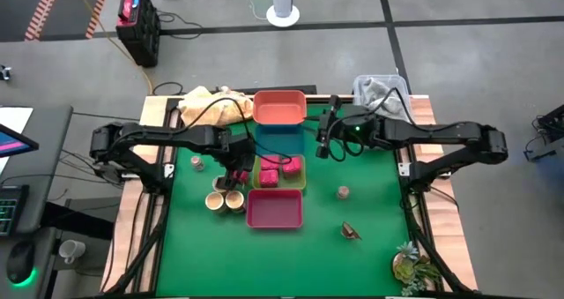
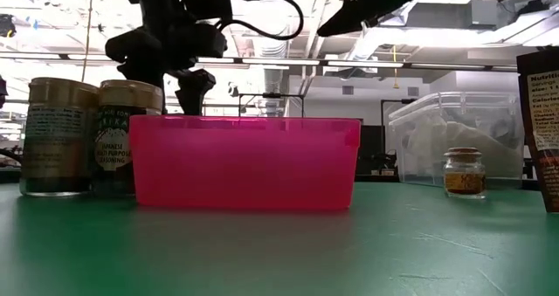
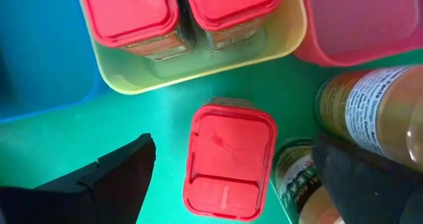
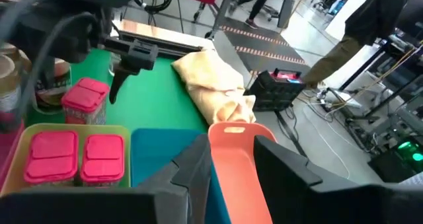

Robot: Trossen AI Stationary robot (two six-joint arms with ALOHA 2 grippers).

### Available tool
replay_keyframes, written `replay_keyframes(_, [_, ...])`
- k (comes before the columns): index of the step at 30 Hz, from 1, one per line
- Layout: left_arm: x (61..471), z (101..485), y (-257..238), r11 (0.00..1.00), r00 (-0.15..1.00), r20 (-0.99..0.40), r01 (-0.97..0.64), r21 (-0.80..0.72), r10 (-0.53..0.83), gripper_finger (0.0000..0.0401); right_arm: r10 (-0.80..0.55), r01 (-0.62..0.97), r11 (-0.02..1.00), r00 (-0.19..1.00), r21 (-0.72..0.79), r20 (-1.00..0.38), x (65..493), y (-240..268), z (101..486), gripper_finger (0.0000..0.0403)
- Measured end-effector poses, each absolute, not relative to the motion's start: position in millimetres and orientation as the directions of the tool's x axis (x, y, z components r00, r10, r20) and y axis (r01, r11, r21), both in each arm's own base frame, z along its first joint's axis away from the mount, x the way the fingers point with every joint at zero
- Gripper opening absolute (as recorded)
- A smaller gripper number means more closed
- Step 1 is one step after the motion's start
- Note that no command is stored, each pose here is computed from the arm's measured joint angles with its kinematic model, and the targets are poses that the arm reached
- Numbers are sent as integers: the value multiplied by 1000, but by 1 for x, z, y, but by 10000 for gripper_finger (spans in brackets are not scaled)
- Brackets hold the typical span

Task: Sort spices by type
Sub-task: Put the red seasoning bottle into the green bin

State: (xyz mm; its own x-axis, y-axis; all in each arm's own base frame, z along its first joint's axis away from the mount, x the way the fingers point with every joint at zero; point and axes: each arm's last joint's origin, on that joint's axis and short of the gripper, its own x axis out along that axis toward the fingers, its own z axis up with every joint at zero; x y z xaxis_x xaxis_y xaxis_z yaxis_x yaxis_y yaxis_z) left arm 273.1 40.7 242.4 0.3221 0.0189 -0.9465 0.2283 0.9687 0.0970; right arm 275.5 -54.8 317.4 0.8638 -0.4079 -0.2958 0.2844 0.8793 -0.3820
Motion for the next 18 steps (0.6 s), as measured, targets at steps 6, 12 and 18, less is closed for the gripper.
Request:
replay_keyframes(6, [273, 241, 39, 970, 308, -951, 217, 106, 35, 382, -409, 290, 878, 868, -380, -283, 278, -55, 315, 153])
replay_keyframes(12, [277, 230, 39, 973, 250, -968, 217, 79, 23, 349, -403, 290, 883, 872, -369, -279, 279, -53, 315, 153])
replay_keyframes(18, [285, 209, 41, 971, 169, -986, 233, 53, 14, 319, -388, 276, 886, 881, -372, -272, 280, -49, 316, 153])
